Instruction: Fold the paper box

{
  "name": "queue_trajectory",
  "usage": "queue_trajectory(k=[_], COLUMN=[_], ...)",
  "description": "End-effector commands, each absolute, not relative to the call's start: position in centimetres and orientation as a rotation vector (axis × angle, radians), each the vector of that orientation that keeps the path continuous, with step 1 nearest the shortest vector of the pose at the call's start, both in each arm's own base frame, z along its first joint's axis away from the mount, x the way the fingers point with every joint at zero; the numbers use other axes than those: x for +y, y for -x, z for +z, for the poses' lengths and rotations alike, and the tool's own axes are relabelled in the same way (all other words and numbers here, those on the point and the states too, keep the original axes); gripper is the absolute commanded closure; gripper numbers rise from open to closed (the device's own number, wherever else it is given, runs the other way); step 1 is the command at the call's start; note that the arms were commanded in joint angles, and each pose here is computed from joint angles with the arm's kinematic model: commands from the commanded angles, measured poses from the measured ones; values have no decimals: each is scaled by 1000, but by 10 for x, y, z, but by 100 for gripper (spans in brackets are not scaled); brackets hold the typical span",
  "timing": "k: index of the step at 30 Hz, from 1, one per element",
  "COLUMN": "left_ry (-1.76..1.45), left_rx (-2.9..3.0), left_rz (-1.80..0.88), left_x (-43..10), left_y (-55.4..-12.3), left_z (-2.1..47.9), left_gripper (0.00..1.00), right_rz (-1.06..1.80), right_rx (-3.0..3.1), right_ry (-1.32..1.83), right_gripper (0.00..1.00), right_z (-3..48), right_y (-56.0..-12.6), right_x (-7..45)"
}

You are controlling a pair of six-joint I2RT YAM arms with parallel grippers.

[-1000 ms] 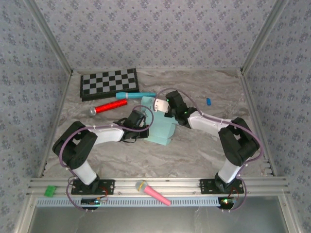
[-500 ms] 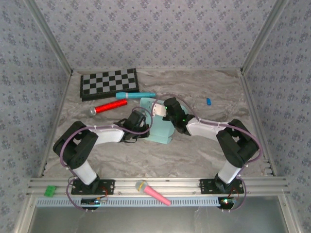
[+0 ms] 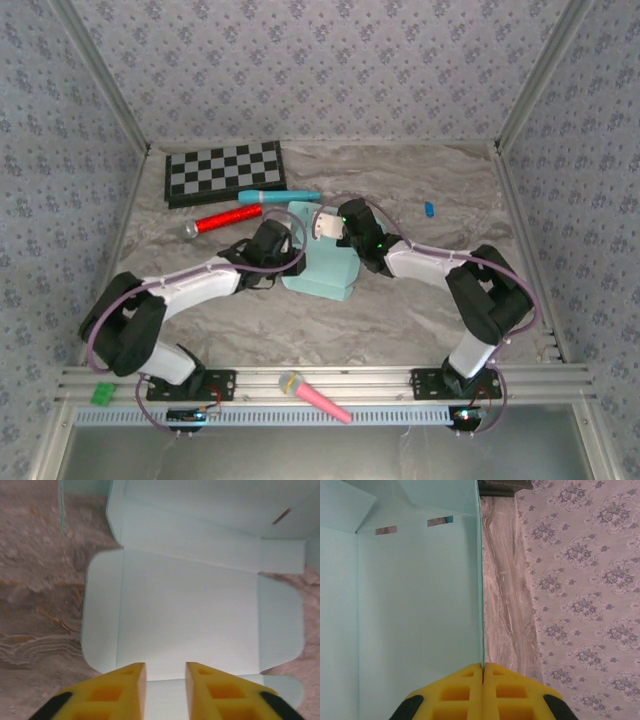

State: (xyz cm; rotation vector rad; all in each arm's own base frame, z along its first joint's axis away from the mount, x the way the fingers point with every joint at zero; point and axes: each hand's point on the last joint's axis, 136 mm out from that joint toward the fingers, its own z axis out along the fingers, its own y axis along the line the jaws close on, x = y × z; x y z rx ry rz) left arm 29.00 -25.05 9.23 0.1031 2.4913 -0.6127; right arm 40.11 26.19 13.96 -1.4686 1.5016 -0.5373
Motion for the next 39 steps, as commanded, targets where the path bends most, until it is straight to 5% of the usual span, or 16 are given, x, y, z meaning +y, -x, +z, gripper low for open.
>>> queue_trajectory(k=[1, 15, 27, 39], left_ry=[-86, 115, -5, -151], left_rx=[2453, 2467, 2568, 2606], left_rz=[-528, -302, -335, -556], left_x=[-232, -128, -142, -177], left_y=[-297, -363, -416, -417], left_z=[119, 131, 99, 85], left_gripper=[67, 49, 42, 44], right_rz=[-536, -516, -486, -476], right_rx=[1463, 1442, 1430, 1427], right_ry=[1485, 1496, 1527, 1534], right_gripper=[100, 100, 100, 100], right_z=[149, 152, 150, 149], right_y=[-407, -409, -400, -396], right_x=[267, 272, 279, 282])
